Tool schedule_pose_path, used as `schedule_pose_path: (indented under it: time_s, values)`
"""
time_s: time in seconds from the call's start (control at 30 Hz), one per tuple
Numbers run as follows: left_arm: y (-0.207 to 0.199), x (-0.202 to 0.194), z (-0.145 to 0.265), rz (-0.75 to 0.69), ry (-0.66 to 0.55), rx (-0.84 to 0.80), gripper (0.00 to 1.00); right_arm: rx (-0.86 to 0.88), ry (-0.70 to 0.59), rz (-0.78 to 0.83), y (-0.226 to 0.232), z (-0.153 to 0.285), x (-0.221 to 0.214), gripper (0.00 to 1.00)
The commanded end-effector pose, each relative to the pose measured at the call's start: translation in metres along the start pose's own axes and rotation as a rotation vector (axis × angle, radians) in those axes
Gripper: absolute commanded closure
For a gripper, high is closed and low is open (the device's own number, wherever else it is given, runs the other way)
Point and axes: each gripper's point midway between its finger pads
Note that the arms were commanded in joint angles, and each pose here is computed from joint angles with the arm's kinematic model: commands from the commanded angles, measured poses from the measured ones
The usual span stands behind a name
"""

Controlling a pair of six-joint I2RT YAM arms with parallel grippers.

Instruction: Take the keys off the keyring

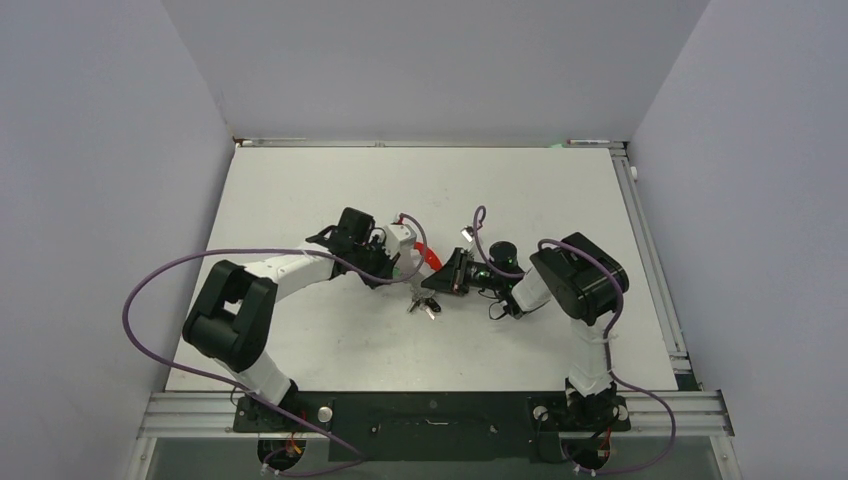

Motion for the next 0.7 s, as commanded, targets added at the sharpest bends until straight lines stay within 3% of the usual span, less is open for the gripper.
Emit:
schedule_pose_path:
  time_s: [0.0, 0.17, 0.3, 0.67]
  values:
    - [0.012, 0.006, 0.004, -0.115, 0.051, 0.08, 1.0, 0.039, -0.037, 0.077, 0.006, 0.0, 0.005, 0.82]
    - [0.013, 0.013, 0.007, -0.184, 0.055, 0.08, 1.0, 0.034, -0.013, 0.091, 0.005, 0.007, -0.002, 0.63]
    - [0.015, 0.022, 0.012, -0.253, 0.074, 0.082, 1.0, 0.064, -0.016, 0.13, 0.016, 0.018, 0.006, 0.53]
    - [0.017, 0.016, 0.029, -0.587, 0.233, 0.145, 1.0, 0.064, -0.079, 0.327, 0.035, 0.044, 0.048, 0.45]
Point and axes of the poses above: each gripper's point midway between its finger pads, its own z axis back along the fingers, its own y axis along the line the jaws close on, x = y × z, and after that the axes turned 2 degrees about z, right-handed
